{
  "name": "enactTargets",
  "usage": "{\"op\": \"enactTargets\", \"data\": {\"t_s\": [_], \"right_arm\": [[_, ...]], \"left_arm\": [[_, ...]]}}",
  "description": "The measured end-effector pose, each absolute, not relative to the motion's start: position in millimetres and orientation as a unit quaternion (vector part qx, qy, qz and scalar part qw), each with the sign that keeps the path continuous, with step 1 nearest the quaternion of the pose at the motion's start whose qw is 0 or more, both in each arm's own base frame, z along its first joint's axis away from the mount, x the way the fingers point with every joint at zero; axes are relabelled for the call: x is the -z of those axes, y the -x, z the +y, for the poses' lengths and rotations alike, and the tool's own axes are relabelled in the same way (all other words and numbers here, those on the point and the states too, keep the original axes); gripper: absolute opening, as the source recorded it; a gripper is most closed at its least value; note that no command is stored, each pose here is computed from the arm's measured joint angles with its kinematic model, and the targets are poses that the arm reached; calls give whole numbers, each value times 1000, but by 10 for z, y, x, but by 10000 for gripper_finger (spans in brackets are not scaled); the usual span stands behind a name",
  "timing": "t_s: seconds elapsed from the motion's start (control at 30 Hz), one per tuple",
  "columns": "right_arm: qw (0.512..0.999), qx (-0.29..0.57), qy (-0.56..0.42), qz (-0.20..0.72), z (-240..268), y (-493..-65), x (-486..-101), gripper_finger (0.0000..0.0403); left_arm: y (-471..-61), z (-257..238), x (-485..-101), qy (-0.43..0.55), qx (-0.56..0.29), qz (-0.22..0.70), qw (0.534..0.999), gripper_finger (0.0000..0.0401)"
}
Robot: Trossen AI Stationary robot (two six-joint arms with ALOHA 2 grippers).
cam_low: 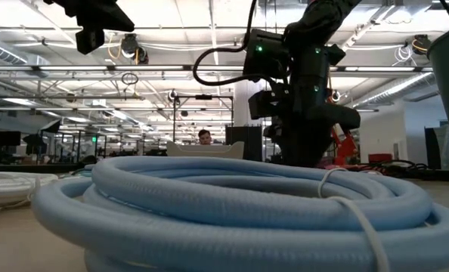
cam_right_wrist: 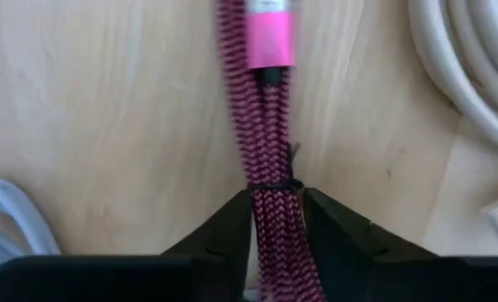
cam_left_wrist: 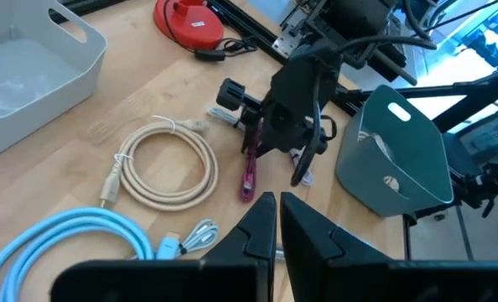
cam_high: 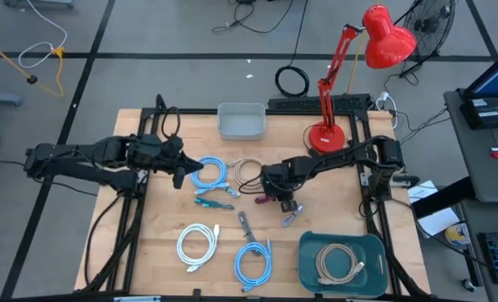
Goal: Pick & Place USB Port
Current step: Put the the pink usb cable into the gray bin
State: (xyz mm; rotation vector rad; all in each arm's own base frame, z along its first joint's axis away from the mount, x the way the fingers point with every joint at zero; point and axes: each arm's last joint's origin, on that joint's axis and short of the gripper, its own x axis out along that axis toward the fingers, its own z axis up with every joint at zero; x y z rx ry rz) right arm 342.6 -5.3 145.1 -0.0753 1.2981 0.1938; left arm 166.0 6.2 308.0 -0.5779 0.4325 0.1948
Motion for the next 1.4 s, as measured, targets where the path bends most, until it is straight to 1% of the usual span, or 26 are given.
{"op": "enactTargets", "data": {"t_s": [0.07,0.17,0.23,0.37,0.47,0.57,0.67,0.77,0.9,0.97,1.1,1.17,1.27,1.4], "right_arm": [[799,-80,25,596,-53,-3459,-1494,65],[819,-66,13,570,-72,-3538,-1666,32],[837,-45,18,545,-99,-3607,-1827,21],[866,6,73,495,-165,-3728,-2224,25],[882,60,105,455,-300,-3838,-2529,44],[899,99,101,413,-546,-3912,-2815,50],[914,144,88,370,-876,-3988,-3006,36],[910,187,69,363,-1254,-3963,-3056,20],[904,243,48,349,-1718,-3849,-3084,20],[902,254,34,347,-1896,-3801,-3059,24],[899,255,13,355,-2136,-3787,-2953,39],[902,240,11,359,-2186,-3803,-2919,35],[907,213,33,362,-2171,-3941,-2857,21],[900,178,59,394,-2113,-4156,-2668,20]], "left_arm": [[-1655,62,-3071,282,-98,216,930,21],[-1650,63,-3062,280,-101,220,929,21],[-1650,63,-3061,279,-100,221,929,21],[-1650,63,-3062,277,-100,221,930,21],[-1650,64,-3064,276,-100,220,930,21],[-1651,64,-3063,276,-100,220,930,21],[-1651,64,-3063,276,-100,220,930,21],[-1651,64,-3064,278,-100,219,930,21],[-1651,57,-3064,283,-100,219,928,21],[-1652,47,-3064,284,-98,220,928,21],[-1652,33,-3063,286,-95,221,927,21],[-1652,30,-3063,285,-97,221,928,21],[-1651,31,-3062,288,-98,221,927,21],[-1650,31,-3061,293,-100,221,925,21]]}}
